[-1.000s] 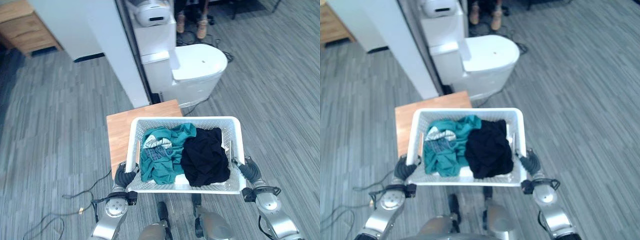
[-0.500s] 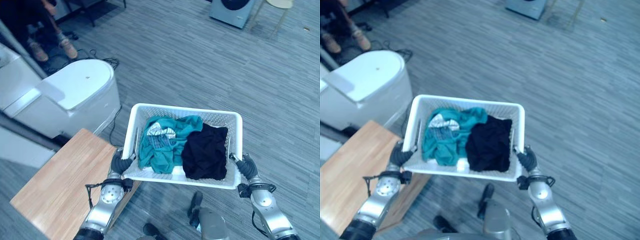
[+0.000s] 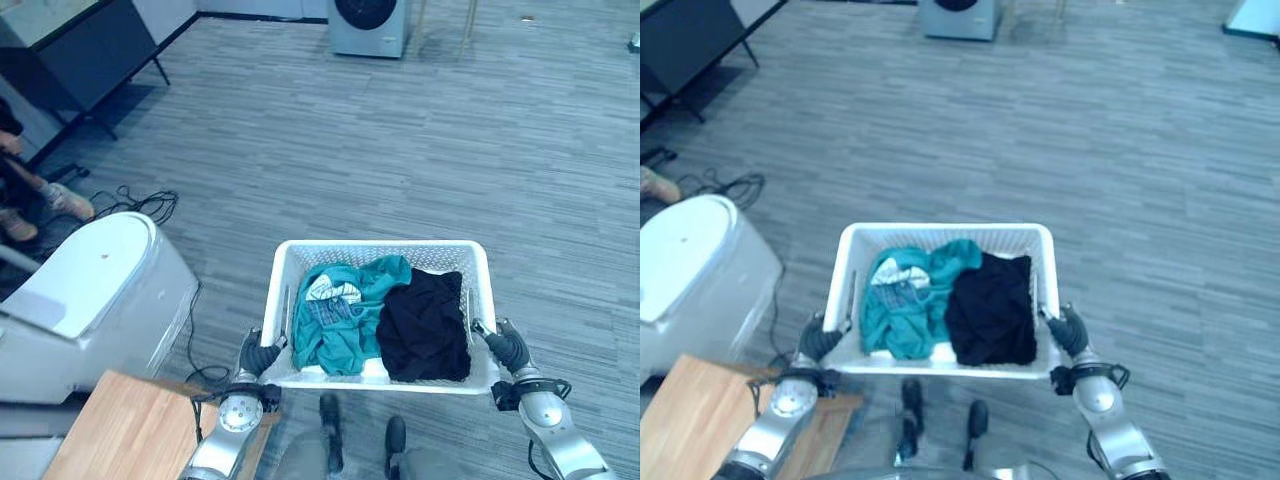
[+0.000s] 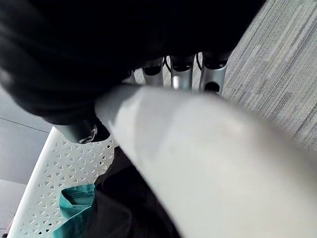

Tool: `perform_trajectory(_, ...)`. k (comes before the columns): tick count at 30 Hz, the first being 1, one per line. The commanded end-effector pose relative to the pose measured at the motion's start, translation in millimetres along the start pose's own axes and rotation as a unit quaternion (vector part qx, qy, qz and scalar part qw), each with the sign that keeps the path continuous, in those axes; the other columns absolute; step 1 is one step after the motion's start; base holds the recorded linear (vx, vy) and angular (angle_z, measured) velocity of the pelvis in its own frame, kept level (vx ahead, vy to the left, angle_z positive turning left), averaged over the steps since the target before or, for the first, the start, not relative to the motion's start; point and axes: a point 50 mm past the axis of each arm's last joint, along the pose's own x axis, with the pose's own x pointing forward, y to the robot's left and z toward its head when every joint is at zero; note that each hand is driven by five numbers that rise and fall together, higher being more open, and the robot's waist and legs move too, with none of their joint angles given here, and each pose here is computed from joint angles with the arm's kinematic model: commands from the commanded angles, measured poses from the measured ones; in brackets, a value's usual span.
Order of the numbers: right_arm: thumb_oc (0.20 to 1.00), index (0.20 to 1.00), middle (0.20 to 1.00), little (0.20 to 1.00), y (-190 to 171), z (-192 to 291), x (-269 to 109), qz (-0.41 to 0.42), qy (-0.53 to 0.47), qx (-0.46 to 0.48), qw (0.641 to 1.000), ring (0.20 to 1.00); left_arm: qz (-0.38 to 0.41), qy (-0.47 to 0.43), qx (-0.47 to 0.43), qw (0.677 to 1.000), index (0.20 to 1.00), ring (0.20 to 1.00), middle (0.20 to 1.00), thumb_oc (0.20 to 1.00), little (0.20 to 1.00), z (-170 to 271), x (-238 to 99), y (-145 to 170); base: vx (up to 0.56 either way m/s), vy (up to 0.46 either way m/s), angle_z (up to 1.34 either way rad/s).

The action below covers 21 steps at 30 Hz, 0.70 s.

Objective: Grab the laundry basket,head to the washer,open it,put in the laundry and shut it.

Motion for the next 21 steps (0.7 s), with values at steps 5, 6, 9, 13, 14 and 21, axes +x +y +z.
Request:
perform_trajectory(5,0.2,0.2,0.2,0.2,-13.2,61.8,19.6,-0.023,-0.152,0.043,0.987,0.2,-0.032,-0.116,-0.003,0.993,0.2,0.2,0.2,0.2,0.2,40.8,-2.5,9.6,0.27,0.137,-0.86)
perform_trajectory(6,0.2,0.2,0.2,0.2,-8.3,64.6,20.8,-0.015,-0.156,0.051,0.986,0.2,-0.033,-0.116,0.001,0.993,0.2,0.2,0.2,0.2,0.2,41.0,-2.9,11.7,0.27,0.176,-0.66)
perform_trajectory(9,0.2,0.2,0.2,0.2,-0.1,73.2,23.4,0.001,-0.171,0.057,0.984,0.2,-0.023,-0.119,0.008,0.993,0.2,0.2,0.2,0.2,0.2,42.9,-2.2,18.1,0.28,0.147,-0.74)
perform_trajectory(13,0.2,0.2,0.2,0.2,5.8,78.3,24.3,0.014,-0.178,0.058,0.982,0.2,-0.012,-0.122,0.007,0.992,0.2,0.2,0.2,0.2,0.2,44.8,-1.8,21.8,0.21,0.059,-0.37)
perform_trajectory(14,0.2,0.2,0.2,0.2,6.0,81.5,25.0,0.018,-0.184,0.06,0.981,0.2,-0.008,-0.125,0.007,0.992,0.2,0.2,0.2,0.2,0.2,46.3,-1.7,24.0,0.25,0.024,-0.54)
perform_trajectory(21,0.2,0.2,0.2,0.2,7.2,87.7,27.2,0.019,-0.191,0.063,0.979,0.2,0.009,-0.126,0.0,0.992,0.2,0.2,0.2,0.2,0.2,46.8,0.0,29.6,0.34,-0.075,-0.23)
